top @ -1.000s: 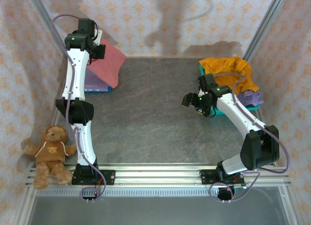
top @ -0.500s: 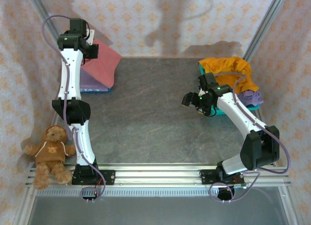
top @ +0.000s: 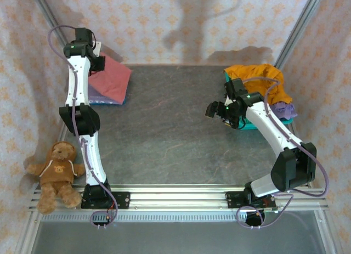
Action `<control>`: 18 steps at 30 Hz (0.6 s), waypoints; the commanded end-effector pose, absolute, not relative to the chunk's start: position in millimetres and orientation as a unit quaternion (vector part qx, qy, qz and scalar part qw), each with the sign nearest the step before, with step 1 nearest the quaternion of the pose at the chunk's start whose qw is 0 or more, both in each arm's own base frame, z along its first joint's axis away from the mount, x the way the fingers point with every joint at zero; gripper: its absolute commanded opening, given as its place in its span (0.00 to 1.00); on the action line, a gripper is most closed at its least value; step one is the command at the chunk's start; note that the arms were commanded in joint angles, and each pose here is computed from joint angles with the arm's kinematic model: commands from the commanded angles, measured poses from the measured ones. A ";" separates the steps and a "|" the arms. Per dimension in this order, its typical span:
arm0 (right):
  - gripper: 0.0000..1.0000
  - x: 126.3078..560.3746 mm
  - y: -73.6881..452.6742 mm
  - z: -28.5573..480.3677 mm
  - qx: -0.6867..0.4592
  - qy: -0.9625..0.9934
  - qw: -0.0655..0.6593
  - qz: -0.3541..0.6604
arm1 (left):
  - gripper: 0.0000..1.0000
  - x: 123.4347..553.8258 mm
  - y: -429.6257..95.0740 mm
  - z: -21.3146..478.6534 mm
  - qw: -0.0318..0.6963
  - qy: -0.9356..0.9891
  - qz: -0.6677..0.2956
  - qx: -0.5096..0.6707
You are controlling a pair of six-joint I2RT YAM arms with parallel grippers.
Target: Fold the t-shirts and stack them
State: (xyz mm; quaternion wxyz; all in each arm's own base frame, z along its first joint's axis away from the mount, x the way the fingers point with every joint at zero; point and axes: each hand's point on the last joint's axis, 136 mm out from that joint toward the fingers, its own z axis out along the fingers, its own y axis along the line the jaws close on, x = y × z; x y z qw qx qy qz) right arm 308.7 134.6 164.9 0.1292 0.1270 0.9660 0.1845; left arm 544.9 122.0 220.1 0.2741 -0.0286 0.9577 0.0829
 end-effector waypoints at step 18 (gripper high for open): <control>0.89 305.0 127.1 185.5 0.105 0.973 0.123 0.163 | 0.69 531.2 247.4 149.0 0.172 0.928 0.306 -0.124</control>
